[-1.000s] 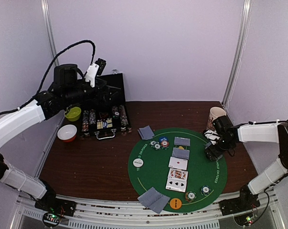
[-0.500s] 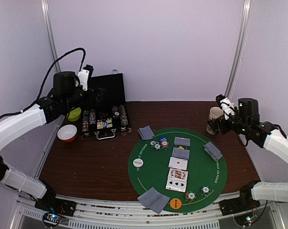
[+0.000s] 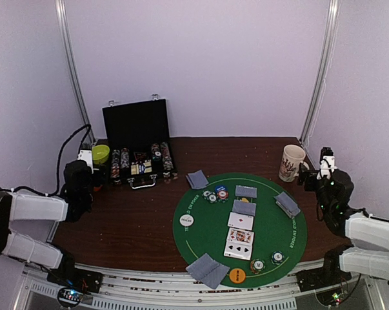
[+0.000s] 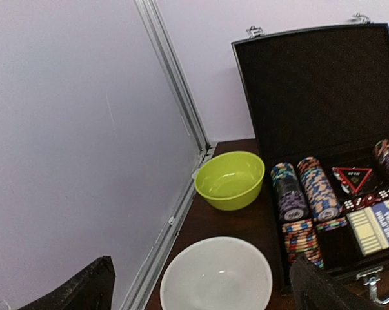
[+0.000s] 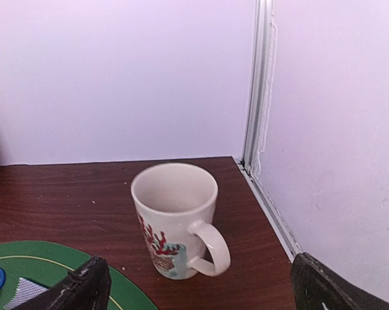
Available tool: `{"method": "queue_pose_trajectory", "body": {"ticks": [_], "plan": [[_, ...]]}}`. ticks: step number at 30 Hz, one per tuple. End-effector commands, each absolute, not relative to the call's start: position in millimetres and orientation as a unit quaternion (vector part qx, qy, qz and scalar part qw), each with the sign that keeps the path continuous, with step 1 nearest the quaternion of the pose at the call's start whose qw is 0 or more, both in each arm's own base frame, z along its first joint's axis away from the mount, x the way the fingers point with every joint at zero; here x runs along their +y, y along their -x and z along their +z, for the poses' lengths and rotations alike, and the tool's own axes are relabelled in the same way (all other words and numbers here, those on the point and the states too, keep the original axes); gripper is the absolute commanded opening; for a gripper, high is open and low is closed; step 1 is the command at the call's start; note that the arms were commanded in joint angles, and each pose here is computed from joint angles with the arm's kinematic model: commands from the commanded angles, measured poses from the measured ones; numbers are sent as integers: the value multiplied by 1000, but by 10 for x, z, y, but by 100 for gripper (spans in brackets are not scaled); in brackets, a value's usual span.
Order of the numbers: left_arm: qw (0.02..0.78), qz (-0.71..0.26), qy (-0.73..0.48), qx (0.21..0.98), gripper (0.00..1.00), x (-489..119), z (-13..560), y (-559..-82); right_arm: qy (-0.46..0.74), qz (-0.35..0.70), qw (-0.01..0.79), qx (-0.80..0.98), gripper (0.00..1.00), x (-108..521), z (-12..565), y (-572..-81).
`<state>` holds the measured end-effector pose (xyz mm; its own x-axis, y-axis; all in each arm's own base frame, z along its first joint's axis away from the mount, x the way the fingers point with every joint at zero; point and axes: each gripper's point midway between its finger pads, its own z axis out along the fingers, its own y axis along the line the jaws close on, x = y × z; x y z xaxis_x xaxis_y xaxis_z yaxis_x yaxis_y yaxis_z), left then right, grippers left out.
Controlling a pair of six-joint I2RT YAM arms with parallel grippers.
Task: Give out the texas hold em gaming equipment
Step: Reset both arms
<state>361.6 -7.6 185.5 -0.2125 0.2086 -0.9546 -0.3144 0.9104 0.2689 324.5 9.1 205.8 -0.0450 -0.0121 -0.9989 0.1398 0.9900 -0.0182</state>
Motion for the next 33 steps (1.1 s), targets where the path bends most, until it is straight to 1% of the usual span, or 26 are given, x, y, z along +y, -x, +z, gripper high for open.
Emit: {"method": "queue_pose_trajectory", "body": {"ticks": [1,5,6,7,11,13,17,19,21,22,24,27,33], "plan": [[677,222,57,700,98,42,1982,-3669,-113,-59,743,657,100,-160,2203,-3208],[687,185,8,702,98,-138,1750,-3712,-120,-65,728,672,100,-223,1910,-3239],[679,186,-1,710,98,-160,1702,-3750,-120,-66,722,678,100,-228,1849,-3257],[673,182,-2,716,98,-166,1679,-3780,-120,-67,716,684,100,-233,1778,-3271],[700,185,16,690,98,-14,1715,-3732,-111,-60,723,679,100,-209,1672,-3271],[689,174,13,703,98,-16,1658,-3778,-93,-49,718,688,100,-142,1620,-3333],[691,154,1,706,98,-19,1639,-3816,-61,-41,706,704,100,-33,1453,-3485],[694,132,-3,707,98,17,1625,-3830,-51,-41,714,697,100,-7,1469,-3521],[695,102,-3,712,98,81,1498,-3761,-52,-41,696,715,100,-2,1408,-3590],[722,101,0,685,98,93,1639,-3723,-51,-42,689,721,100,5,1382,-3631],[708,92,-20,700,98,29,1569,-3743,-58,-46,686,724,100,-27,1366,-3678],[705,99,-1,703,98,84,1566,-3772,-94,-61,678,727,100,-153,1339,-3687],[704,99,-2,704,98,87,1559,-3793,-95,-65,679,725,100,-167,1345,-3683]]}}
